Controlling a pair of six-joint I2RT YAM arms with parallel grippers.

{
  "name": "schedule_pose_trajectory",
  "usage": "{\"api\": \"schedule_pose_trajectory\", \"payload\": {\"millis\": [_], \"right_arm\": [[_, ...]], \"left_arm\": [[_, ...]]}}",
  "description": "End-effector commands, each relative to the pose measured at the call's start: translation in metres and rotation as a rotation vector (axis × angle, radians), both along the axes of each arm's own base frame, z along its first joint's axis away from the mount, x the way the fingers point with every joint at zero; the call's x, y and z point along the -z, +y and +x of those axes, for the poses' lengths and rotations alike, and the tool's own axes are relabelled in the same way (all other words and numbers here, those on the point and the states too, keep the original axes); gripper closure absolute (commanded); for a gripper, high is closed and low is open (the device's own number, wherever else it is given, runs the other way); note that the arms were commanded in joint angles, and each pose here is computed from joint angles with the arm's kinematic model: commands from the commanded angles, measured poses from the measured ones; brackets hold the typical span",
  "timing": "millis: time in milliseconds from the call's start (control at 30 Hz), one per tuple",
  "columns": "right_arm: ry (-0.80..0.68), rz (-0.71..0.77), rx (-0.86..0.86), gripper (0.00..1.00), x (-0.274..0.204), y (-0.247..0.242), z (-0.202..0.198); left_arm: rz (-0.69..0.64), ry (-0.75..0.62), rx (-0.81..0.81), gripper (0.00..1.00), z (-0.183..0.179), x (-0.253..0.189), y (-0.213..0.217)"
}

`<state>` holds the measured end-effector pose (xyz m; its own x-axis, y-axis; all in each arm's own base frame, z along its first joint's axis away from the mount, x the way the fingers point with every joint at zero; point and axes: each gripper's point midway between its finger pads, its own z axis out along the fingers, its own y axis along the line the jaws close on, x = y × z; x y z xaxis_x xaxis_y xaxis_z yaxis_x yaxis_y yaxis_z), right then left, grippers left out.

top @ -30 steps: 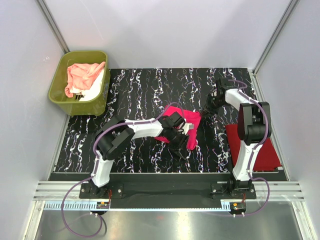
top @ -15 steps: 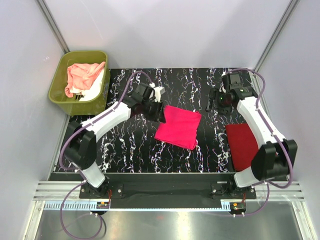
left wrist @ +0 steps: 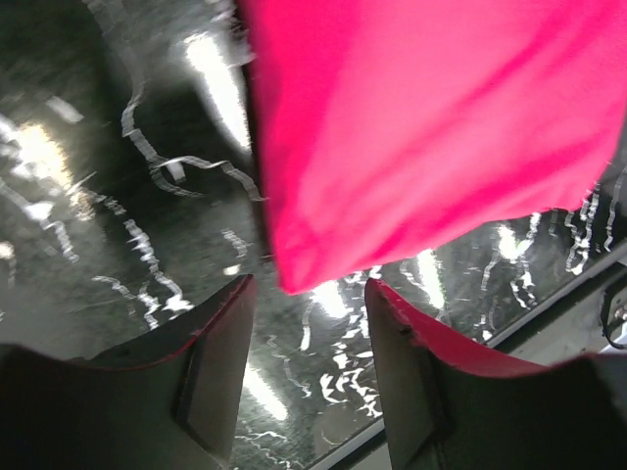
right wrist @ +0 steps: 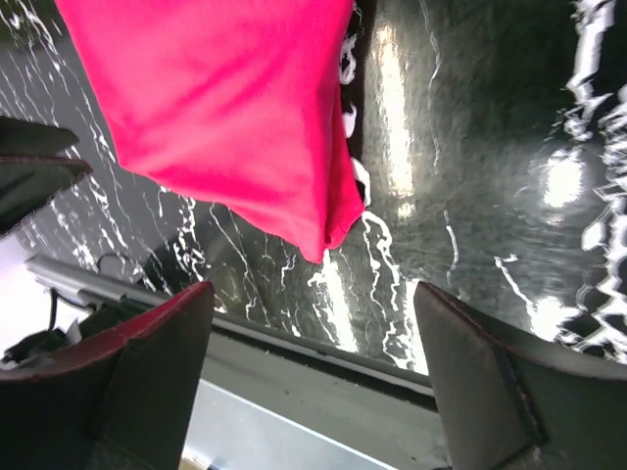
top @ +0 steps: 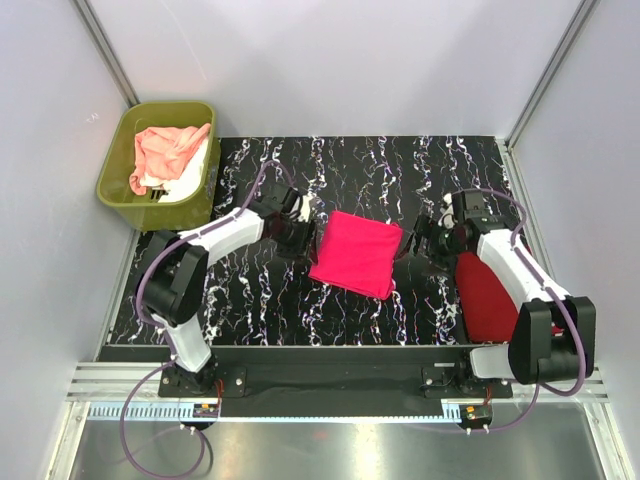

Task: Fold and stack the t-shirts
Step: Fold the tshirt

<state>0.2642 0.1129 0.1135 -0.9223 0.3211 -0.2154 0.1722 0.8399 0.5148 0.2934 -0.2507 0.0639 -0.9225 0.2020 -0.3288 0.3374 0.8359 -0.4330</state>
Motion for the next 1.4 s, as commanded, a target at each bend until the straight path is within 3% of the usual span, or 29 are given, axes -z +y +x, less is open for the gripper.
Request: {"api": "schedule_pose_trajectory", "payload": {"millis": [0,133,200,267,367,500,600,633,733,900,1033,1067,1133,1167,1200,1267,1367], "right_arm": [[-0.063,0.102,-0.012,0.12,-0.002,0.016,0.014],[-0.036,0.106,0.018,0.24,0.022,0.019,0.041],[-0.044,0.087,0.018,0.30,0.028,0.018,0.055],[-0.033,0.071,0.017,0.43,0.043,0.016,0.069],[-0.009,0.061,0.024,0.47,0.057,0.012,0.090],[-0.006,0.065,0.036,0.44,0.065,0.014,0.118],[0.001,0.074,0.042,0.47,0.072,0.016,0.134],[0.016,0.074,0.048,0.50,0.080,0.016,0.138],[0.019,0.088,0.046,0.65,0.087,0.020,0.153],[-0.038,0.095,0.020,0.78,0.081,0.030,0.191],[-0.062,0.104,-0.053,0.79,0.084,0.062,0.216],[-0.118,0.113,-0.072,0.79,0.066,0.072,0.235],[-0.095,0.119,-0.112,0.77,0.075,0.094,0.239],[-0.148,0.128,-0.121,0.75,0.056,0.102,0.256],[-0.130,0.127,-0.117,0.71,0.055,0.105,0.257],[-0.162,0.113,-0.121,0.59,0.044,0.106,0.271],[-0.145,-0.001,-0.160,0.43,0.032,0.089,0.262]], "left_arm": [[-0.025,0.016,-0.017,0.46,0.004,0.011,0.005],[-0.080,0.053,-0.014,0.46,0.004,0.021,-0.001],[-0.123,0.076,-0.003,0.51,0.004,0.024,-0.009],[-0.139,0.101,-0.004,0.61,0.003,0.028,-0.013],[-0.141,0.108,-0.009,0.67,0.004,0.033,-0.013],[-0.156,0.114,-0.010,0.70,0.001,0.035,-0.014],[-0.160,0.125,-0.021,0.80,0.000,0.037,-0.015],[-0.158,0.126,-0.023,0.88,-0.001,0.037,-0.015],[-0.145,0.141,-0.045,1.00,-0.006,0.043,-0.011],[-0.157,0.184,-0.094,1.00,-0.024,0.051,-0.011],[-0.191,0.180,-0.111,1.00,-0.038,0.040,-0.030],[-0.216,0.201,-0.117,1.00,-0.044,0.036,-0.039],[-0.248,0.190,-0.046,0.92,-0.061,0.023,-0.068],[-0.263,0.184,-0.022,0.87,-0.065,0.015,-0.079],[-0.274,0.184,0.023,0.75,-0.077,0.009,-0.091],[-0.284,0.153,0.077,0.61,-0.080,-0.007,-0.097],[-0.275,0.052,0.124,0.54,-0.068,-0.040,-0.085]]}}
